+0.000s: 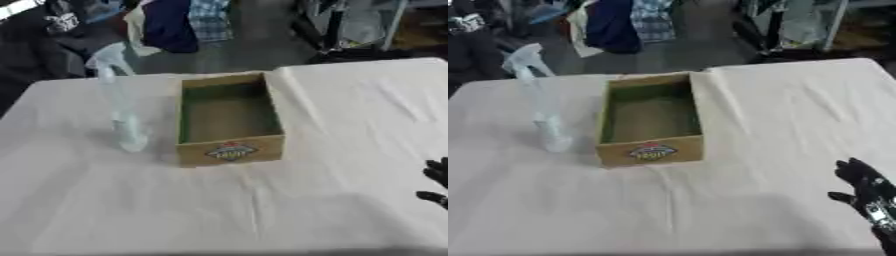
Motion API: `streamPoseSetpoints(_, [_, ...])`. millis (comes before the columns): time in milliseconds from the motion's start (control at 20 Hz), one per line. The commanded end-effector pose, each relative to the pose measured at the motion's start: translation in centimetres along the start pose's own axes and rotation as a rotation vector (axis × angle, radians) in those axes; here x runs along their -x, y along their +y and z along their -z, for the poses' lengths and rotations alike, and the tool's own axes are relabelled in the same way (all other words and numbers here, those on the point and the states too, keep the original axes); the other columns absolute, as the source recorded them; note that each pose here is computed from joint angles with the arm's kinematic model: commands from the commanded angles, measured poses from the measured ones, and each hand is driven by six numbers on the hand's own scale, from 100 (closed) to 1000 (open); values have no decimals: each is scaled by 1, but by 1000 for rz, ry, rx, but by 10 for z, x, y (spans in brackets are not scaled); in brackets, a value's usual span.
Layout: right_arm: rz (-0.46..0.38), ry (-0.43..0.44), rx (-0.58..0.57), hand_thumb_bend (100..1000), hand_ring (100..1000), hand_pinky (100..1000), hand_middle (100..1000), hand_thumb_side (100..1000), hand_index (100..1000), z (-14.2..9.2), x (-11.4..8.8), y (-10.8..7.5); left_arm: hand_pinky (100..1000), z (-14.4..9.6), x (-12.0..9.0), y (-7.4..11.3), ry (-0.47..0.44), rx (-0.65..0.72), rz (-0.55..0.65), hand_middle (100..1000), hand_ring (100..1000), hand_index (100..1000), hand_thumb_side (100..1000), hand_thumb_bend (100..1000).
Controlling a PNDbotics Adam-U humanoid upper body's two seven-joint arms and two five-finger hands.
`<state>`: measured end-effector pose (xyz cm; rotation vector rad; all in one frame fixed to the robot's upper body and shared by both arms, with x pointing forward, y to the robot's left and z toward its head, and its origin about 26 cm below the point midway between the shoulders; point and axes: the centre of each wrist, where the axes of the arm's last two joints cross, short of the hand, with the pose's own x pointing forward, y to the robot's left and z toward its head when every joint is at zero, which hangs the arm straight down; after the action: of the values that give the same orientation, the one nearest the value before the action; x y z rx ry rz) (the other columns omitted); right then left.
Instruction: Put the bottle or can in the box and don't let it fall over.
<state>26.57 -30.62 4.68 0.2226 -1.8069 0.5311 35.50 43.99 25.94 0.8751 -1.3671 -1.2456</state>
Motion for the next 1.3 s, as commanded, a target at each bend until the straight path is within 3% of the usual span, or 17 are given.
streamPoseSetpoints(50, [-20, -14, -15, 100, 1000, 812, 953, 687, 1000, 2, -6, -4, 819, 3, 10, 9, 11, 37, 37, 835, 1000, 908, 958, 174])
streamPoseSetpoints(600, [-20, -17, -10, 100, 1000, 812, 952, 687, 1000, 3, -6, -4, 818, 8, 15, 5, -30, 207, 27, 801, 990, 897, 955, 195])
streamPoseSetpoints(850, [-21, -17, -9, 100, 1000, 812, 952, 688, 1000, 2, -6, -4, 820, 7, 14, 5, -47, 240, 3, 786, 911, 901, 951, 237])
streamPoseSetpoints(1300, [-21, -16, -9, 100, 1000, 812, 952, 691, 1000, 2, -5, -3, 824, 6, 4, 1, -136, 266, -43, 786, 922, 903, 961, 322])
